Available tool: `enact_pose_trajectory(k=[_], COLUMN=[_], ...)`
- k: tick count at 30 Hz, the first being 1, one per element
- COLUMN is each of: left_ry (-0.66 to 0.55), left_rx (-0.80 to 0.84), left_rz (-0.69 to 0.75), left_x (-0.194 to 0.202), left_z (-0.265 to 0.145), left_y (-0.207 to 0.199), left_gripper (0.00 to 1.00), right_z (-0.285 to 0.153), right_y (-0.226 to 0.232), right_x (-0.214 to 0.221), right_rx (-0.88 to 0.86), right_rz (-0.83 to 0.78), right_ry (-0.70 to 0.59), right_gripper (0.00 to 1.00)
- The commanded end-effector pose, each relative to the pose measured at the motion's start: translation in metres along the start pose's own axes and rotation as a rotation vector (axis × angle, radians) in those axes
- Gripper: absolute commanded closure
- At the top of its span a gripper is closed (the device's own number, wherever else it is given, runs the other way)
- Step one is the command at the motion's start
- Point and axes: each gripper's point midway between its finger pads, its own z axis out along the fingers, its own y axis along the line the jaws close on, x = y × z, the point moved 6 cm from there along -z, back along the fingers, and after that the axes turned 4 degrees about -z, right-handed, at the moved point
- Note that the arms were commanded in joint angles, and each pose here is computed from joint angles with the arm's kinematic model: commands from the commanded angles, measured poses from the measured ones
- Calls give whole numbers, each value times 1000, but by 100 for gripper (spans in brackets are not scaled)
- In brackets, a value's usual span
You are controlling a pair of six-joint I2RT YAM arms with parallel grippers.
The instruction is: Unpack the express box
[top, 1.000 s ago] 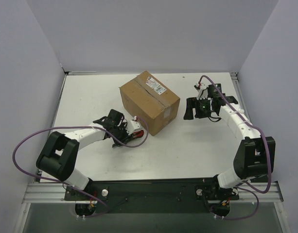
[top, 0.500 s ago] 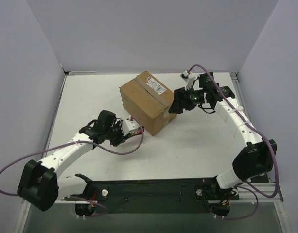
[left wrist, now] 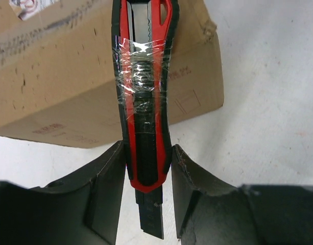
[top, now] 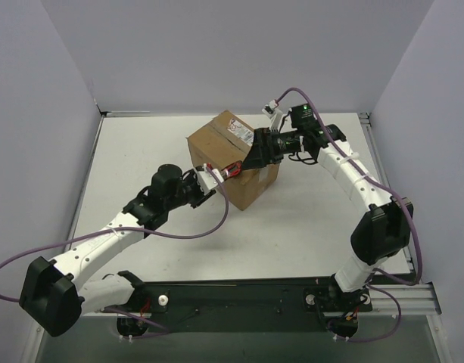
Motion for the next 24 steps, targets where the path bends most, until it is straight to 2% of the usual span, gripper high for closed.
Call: enact_pose_trajectory(k=[1,12,14,21,24], left_ry=[-194,-213,-214,-236,-239], left_rx=[-79,-55,-44,-43,-25], left_rz=[-13,7,4,-10,-3], left_x=[-57,-68,-69,-77,-79], left_z=[-3,-9,-9,-8,-7], left_y=[15,12,11,12,9], left_gripper=[100,100,100,100,100], right_z=[5,24,28,33,32], right_y=[15,14,16,17,19], right_x=[-17,-22,-23,-17,-16], right_rx=[-85,-108,-126,-157,-174], right_rz=[-17,-2,-4,25,22], right_ry=[-36,-43,-36,-13,-13], right_gripper=[30,33,37,50,71])
